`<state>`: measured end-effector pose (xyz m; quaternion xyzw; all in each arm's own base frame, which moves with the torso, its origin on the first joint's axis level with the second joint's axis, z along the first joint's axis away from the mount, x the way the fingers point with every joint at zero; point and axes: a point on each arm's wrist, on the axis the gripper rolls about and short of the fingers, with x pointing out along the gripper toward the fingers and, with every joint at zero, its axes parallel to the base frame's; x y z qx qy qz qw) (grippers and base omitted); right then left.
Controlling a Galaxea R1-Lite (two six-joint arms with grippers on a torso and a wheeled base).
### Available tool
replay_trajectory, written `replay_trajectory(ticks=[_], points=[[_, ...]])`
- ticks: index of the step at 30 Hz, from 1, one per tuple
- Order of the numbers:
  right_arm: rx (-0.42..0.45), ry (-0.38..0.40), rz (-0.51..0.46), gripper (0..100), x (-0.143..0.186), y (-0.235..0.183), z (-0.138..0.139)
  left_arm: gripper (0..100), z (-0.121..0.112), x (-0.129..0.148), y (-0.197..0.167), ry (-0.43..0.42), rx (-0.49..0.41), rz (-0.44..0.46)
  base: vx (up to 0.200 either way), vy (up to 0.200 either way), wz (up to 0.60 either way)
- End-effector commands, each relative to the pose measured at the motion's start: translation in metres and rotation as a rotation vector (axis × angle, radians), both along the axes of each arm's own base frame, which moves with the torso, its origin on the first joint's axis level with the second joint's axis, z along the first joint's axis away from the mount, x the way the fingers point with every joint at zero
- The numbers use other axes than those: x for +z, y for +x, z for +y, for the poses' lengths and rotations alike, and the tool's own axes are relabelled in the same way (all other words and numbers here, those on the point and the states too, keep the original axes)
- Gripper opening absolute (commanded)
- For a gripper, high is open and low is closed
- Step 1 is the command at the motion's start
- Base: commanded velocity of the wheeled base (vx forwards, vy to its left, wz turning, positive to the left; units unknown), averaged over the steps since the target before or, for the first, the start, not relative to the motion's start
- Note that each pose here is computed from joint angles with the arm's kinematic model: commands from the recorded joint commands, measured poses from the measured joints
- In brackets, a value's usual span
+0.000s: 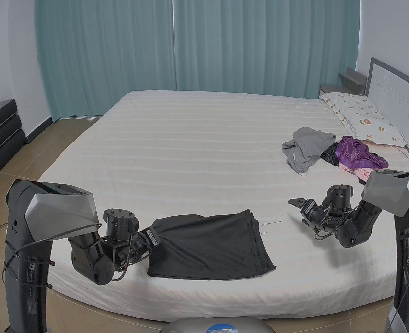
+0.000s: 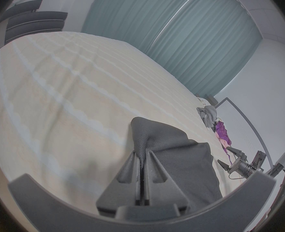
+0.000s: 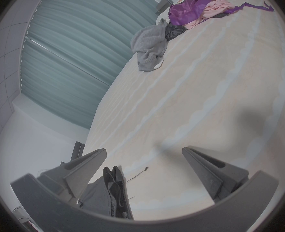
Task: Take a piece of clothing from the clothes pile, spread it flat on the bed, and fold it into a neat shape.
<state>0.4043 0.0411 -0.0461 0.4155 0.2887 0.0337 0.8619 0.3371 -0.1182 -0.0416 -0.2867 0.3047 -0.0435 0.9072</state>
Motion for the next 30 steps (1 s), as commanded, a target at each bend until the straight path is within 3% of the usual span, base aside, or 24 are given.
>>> replay_trajectory(ticks=[1,23,30], points=[[0.003,-0.001,0.000,100,-0.0003,-0.0001,0.0006,0,0.0004,0.0010,0.0007,-0.002,0.002,-0.004,0.000,0.200,0.00],[0.009,-0.006,0.003,100,-0.0014,-0.0010,0.0018,0,0.0042,0.0020,0.0096,-0.014,0.016,-0.024,0.000,0.200,0.00],[0.009,-0.006,0.006,100,-0.0027,-0.0011,0.0018,0,0.0029,0.0030,0.0100,-0.017,0.011,-0.028,0.000,0.000,0.00]])
